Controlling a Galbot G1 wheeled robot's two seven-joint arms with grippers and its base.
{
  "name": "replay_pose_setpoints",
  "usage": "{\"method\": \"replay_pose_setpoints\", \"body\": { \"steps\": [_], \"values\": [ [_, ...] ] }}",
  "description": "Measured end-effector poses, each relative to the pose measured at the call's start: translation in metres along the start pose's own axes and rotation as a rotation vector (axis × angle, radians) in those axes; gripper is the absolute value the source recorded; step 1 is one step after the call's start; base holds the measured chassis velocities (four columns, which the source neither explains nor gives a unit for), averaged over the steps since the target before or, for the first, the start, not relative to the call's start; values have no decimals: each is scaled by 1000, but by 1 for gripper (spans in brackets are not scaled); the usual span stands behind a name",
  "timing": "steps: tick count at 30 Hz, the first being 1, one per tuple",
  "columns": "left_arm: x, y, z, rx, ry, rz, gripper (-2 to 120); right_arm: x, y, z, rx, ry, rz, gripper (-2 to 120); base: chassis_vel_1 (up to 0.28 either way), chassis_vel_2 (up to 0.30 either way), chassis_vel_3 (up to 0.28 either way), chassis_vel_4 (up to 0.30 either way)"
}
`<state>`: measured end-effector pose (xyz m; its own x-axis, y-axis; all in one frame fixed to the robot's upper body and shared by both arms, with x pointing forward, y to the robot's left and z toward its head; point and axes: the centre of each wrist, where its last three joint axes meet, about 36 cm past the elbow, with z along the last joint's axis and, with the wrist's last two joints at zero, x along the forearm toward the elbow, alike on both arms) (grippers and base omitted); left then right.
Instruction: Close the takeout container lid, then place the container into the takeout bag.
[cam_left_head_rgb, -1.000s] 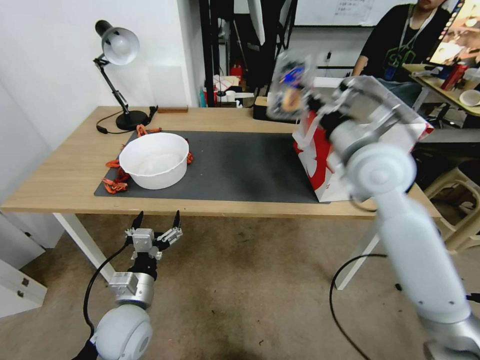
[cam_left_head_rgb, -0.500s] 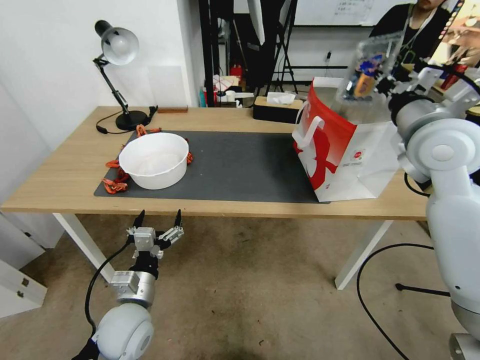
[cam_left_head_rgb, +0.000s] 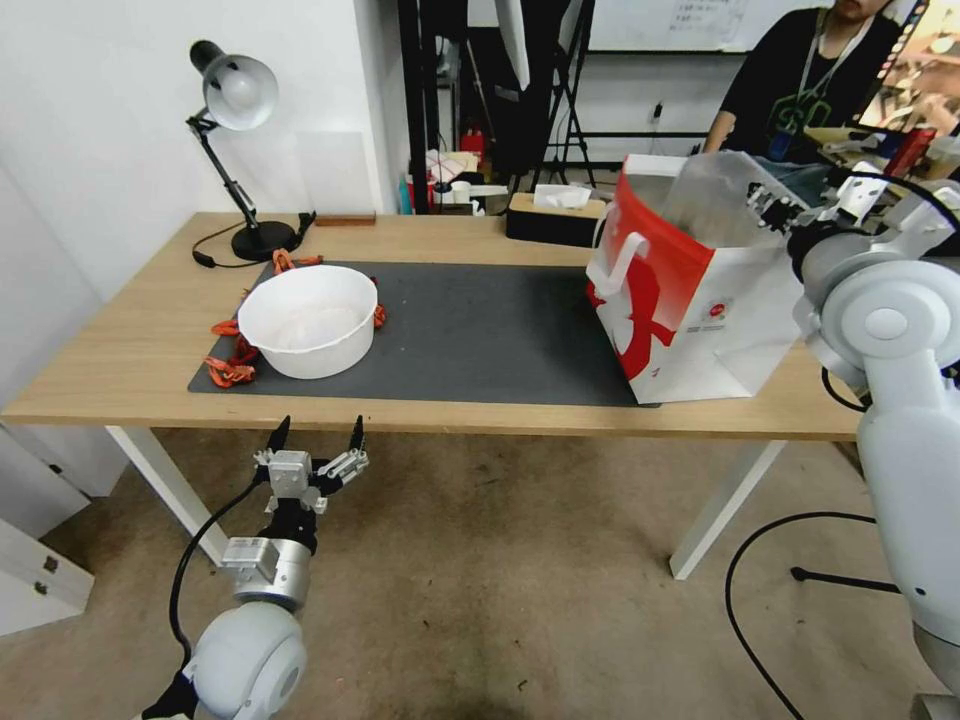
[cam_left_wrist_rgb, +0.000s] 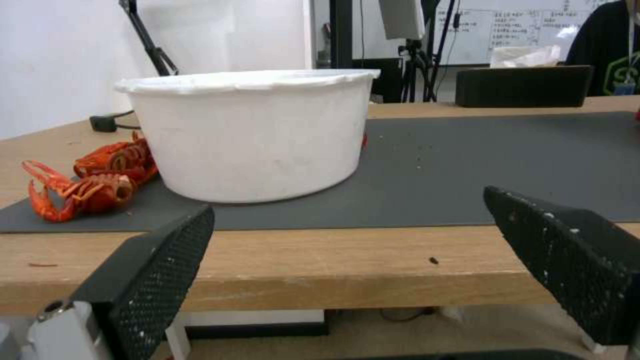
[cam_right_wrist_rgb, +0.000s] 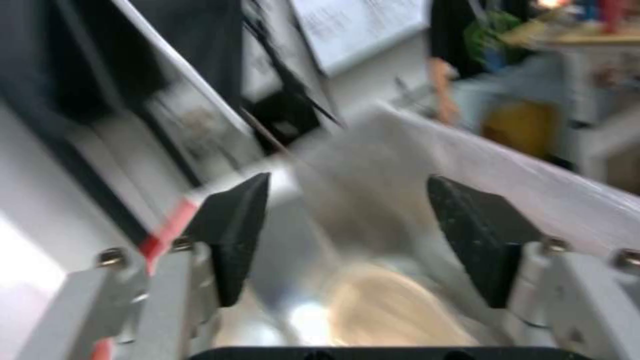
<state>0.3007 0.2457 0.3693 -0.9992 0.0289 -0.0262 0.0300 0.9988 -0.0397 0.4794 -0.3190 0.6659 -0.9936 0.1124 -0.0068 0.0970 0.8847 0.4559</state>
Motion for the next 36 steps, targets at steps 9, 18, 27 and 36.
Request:
{"method": "replay_pose_setpoints", "body": {
  "steps": [9,18,27,36],
  "values": [
    [1,2,-1,-1,-2,-5,100,27,2,14,-112,-168,-381,96,0,0,0,0],
    [2,1,-1,3,-2,-9,100,92,1,75,172,-169,-591,100,0,0,0,0],
    [2,-1,-2,11,-4,-13,100,152,-6,145,488,-204,-526,100,0,0,0,0],
    [3,-1,-1,18,-3,-22,100,196,-12,202,573,-144,-352,100,0,0,0,0]
  ]
}}
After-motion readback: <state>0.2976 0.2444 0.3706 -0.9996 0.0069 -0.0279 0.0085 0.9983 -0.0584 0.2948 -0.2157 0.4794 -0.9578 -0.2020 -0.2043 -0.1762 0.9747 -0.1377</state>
